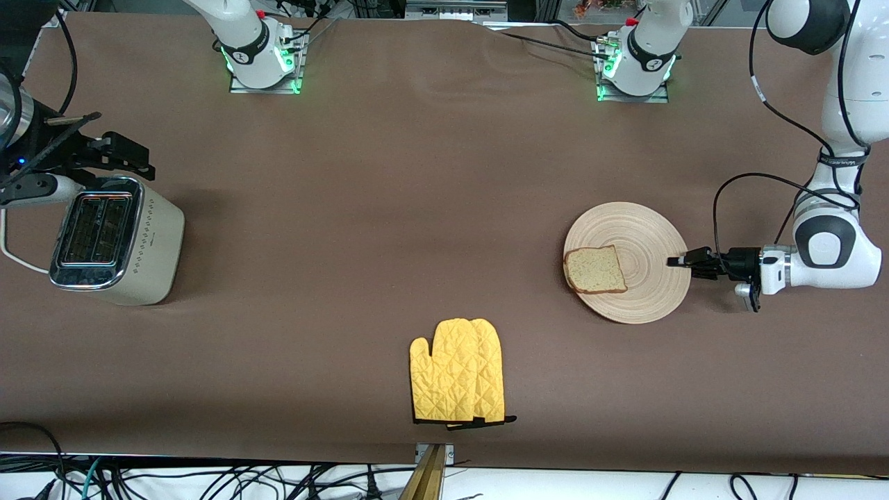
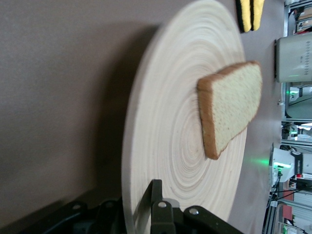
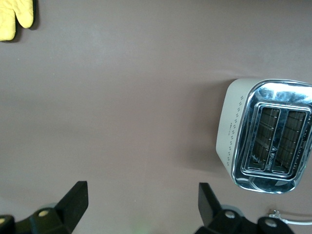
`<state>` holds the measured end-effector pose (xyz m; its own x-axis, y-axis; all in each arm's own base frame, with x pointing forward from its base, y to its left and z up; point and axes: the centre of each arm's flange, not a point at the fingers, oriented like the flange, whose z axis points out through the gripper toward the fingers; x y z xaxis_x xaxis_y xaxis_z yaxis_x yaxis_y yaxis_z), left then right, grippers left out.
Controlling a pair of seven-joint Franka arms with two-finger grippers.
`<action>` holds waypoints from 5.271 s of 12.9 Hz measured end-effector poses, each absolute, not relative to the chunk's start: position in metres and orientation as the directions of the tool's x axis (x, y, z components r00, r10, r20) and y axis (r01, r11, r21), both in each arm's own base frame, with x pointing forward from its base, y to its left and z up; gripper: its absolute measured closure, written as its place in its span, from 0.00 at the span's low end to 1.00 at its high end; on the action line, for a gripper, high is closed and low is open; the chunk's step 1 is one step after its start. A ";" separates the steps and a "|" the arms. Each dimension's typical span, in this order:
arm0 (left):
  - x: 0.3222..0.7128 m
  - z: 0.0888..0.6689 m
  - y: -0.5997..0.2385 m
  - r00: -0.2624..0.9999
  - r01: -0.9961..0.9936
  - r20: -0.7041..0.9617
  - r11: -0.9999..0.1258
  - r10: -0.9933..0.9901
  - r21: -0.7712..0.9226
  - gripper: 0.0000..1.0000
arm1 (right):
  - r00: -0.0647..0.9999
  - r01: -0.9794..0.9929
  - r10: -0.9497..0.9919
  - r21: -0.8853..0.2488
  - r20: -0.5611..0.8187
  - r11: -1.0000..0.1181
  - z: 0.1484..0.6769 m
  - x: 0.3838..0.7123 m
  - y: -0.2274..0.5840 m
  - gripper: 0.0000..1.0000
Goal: Move plate and put bread in toaster
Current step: 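Reach the left gripper to the wooden plate rim and grip it, then slide the plate with the left gripper while the right gripper reaches out, then grasp the bread slice with the right gripper while the left gripper withdraws, then lift the bread with the right gripper and carry it to the toaster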
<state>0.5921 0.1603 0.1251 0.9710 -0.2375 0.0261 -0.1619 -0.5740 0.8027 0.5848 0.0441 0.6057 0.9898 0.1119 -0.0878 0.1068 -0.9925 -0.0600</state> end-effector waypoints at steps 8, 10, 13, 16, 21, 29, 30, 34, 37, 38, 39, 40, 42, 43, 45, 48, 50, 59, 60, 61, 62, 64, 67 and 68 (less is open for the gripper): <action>0.622 0.143 0.081 0.985 -0.081 -0.004 -0.489 -0.171 0.869 0.91 | 0.984 0.129 0.135 -0.058 -0.120 -0.990 0.597 0.584 0.056 0.00; 0.636 0.154 0.030 0.990 -0.023 -0.039 -0.431 -0.134 0.902 0.91 | 0.982 0.138 0.144 -0.058 -0.122 -0.989 0.597 0.583 0.061 0.00; 0.649 0.159 -0.056 0.992 -0.025 -0.027 -0.404 -0.121 0.915 0.91 | 0.978 0.146 0.153 -0.059 -0.139 -0.987 0.589 0.584 0.067 0.00; 0.644 0.155 -0.157 0.984 -0.082 -0.005 -0.486 -0.176 0.870 0.91 | 0.969 0.171 0.178 -0.058 -0.169 -0.984 0.572 0.588 0.084 0.00; 0.623 0.146 -0.232 0.986 -0.066 -0.020 -0.495 -0.168 0.866 0.91 | 0.953 0.196 0.206 -0.067 -0.220 -0.978 0.533 0.600 0.107 0.00; 0.616 0.131 -0.240 0.987 -0.057 -0.029 -0.521 -0.155 0.852 0.62 | 0.951 0.208 0.245 -0.193 -0.188 -0.959 0.440 0.608 0.175 0.00; 0.618 0.131 -0.235 0.988 -0.057 -0.026 -0.522 -0.151 0.851 0.51 | 0.953 0.211 0.247 -0.200 -0.176 -0.957 0.427 0.606 0.181 0.00; 0.639 0.158 -0.184 0.971 -0.186 0.049 -0.606 -0.235 0.773 0.07 | 0.960 0.197 0.232 -0.209 -0.157 -0.958 0.384 0.597 0.228 0.00; 0.656 0.210 -0.108 0.924 -0.337 0.091 -0.678 -0.372 0.653 0.00 | 0.971 0.169 0.197 -0.197 -0.133 -0.966 0.339 0.594 0.269 0.00; 0.659 0.233 -0.082 0.903 -0.388 0.094 -0.701 -0.420 0.598 0.00 | 0.977 0.155 0.180 -0.193 -0.117 -0.969 0.323 0.592 0.283 0.00; 0.662 0.257 -0.054 0.882 -0.437 0.092 -0.726 -0.463 0.530 0.00 | 0.981 0.140 0.162 -0.192 -0.103 -0.971 0.308 0.588 0.299 0.00; 0.663 0.281 -0.030 0.860 -0.483 0.086 -0.749 -0.503 0.454 0.00 | 0.985 0.126 0.146 -0.194 -0.094 -0.973 0.294 0.584 0.313 0.00; 0.666 0.334 -0.001 0.812 -0.574 0.074 -0.769 -0.579 0.281 0.00 | 0.991 0.093 0.112 -0.210 -0.079 -0.973 0.271 0.579 0.334 0.00; 0.665 0.361 0.002 0.788 -0.611 0.064 -0.764 -0.613 0.207 0.00 | 0.992 0.080 0.099 -0.221 -0.073 -0.972 0.264 0.577 0.340 0.00; 0.655 0.415 0.003 0.757 -0.651 0.028 -0.750 -0.653 0.121 0.00 | 0.995 0.054 0.070 -0.237 -0.063 -0.970 0.257 0.575 0.349 0.00; 0.638 0.492 -0.001 0.810 -0.578 -0.041 -0.807 -0.585 0.120 0.00 | 0.997 0.043 0.057 -0.242 -0.050 -0.969 0.246 0.571 0.361 0.12; 0.627 0.534 -0.022 0.847 -0.524 -0.059 -0.849 -0.528 0.070 0.00 | 0.998 0.036 0.048 -0.241 -0.041 -0.970 0.236 0.571 0.363 0.18; 0.552 0.564 -0.041 0.990 -0.134 0.028 -0.990 -0.136 -0.053 0.00 | 0.999 0.025 0.033 -0.241 -0.029 -0.970 0.220 0.574 0.361 0.70; 0.548 0.566 -0.042 0.990 -0.135 0.028 -0.989 -0.136 -0.054 0.00 | 0.999 0.025 0.032 -0.241 -0.029 -0.970 0.220 0.574 0.360 0.78; 0.548 0.567 -0.042 0.990 -0.133 0.029 -0.990 -0.135 -0.054 0.00 | 0.999 0.024 0.032 -0.241 -0.029 -0.970 0.220 0.574 0.361 0.84; 0.549 0.567 -0.041 0.991 -0.131 0.030 -0.990 -0.133 -0.054 0.00 | 0.999 0.024 0.032 -0.241 -0.029 -0.970 0.220 0.574 0.360 0.84; 0.551 0.567 -0.040 0.991 -0.129 0.031 -0.990 -0.131 -0.053 0.00 | 0.999 0.024 0.032 -0.241 -0.029 -0.970 0.220 0.574 0.361 0.91; 0.552 0.567 -0.040 0.991 -0.128 0.031 -0.990 -0.129 -0.053 0.00 | 0.999 0.026 0.033 -0.245 -0.026 -0.969 0.221 0.574 0.362 0.94; 0.552 0.567 -0.040 0.991 -0.127 0.031 -0.991 -0.128 -0.052 0.00 | 0.999 0.028 0.035 -0.246 -0.023 -0.969 0.223 0.575 0.363 0.94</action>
<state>0.5523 -0.0396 0.5666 0.9912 -0.1284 0.0311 -0.1267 -0.9906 -0.0525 0.5753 0.3626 0.2230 0.9991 0.0352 -0.0234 0.0283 -0.9688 -0.2461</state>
